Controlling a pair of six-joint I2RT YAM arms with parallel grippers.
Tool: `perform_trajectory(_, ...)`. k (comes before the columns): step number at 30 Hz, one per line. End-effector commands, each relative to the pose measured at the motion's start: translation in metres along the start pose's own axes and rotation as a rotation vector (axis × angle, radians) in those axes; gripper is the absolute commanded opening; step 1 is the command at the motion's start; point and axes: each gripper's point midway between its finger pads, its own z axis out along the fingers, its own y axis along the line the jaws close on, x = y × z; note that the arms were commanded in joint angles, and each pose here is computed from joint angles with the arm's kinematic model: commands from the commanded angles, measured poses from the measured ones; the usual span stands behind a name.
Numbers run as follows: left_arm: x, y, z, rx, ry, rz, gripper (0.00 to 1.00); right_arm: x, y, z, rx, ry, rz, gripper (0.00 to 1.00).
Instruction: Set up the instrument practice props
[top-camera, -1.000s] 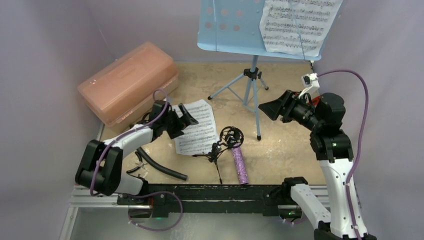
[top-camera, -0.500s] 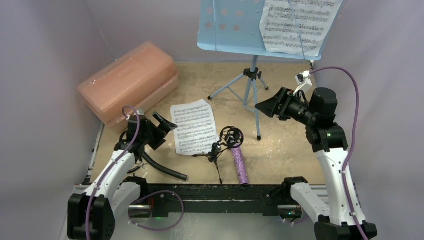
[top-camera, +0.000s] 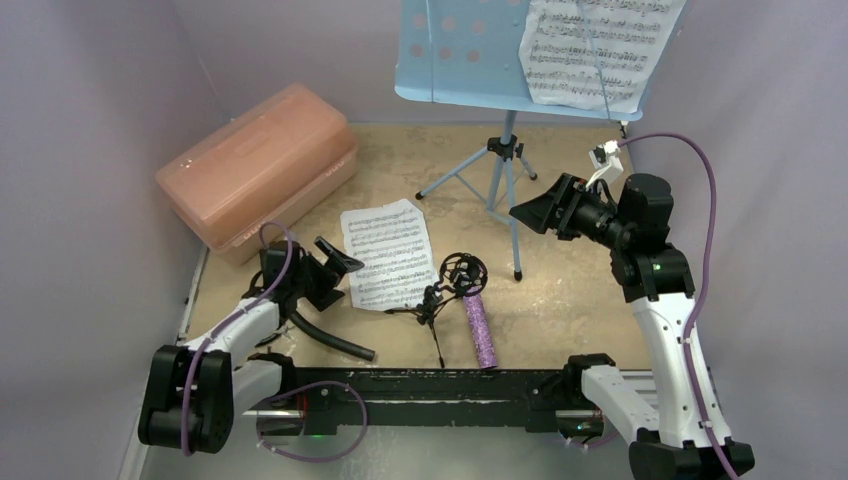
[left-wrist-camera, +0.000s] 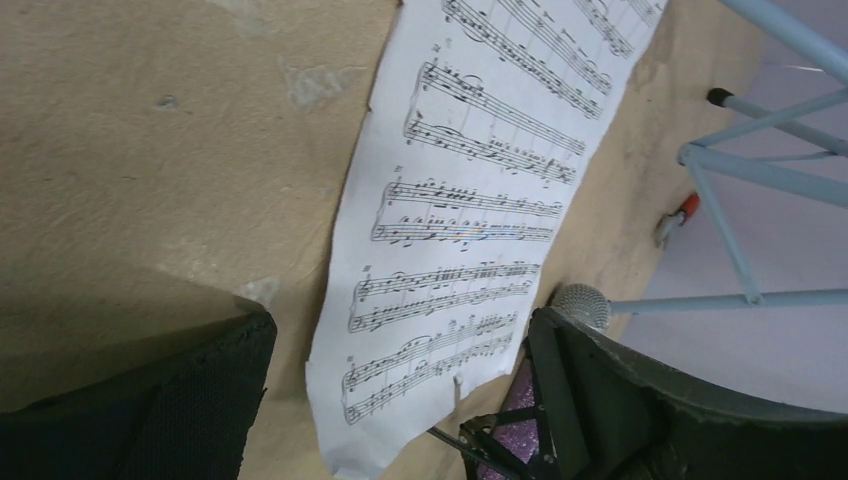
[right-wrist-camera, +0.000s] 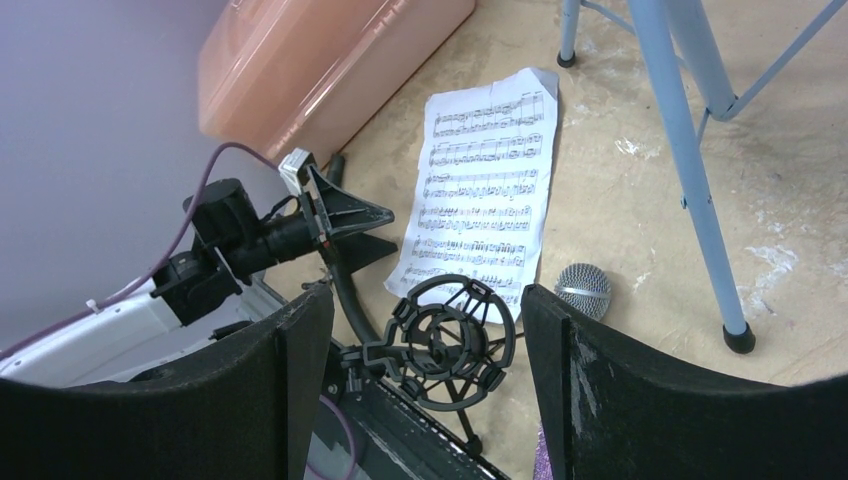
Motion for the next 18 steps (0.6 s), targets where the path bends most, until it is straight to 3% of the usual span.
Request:
perform_trajectory(1,0.005,-0.011,0.005,0.133,0.001,-0.03,0.97,-0.01,0.011,-0.002,-0.032,-0.027,-0.033,0.72)
perform_trajectory(18,-0.006,-0.045,0.003,0.353,-0.056,-0.056,0.95,-0.014,0.015,-0.005,-0.035,-0.036,-0.049,0.72)
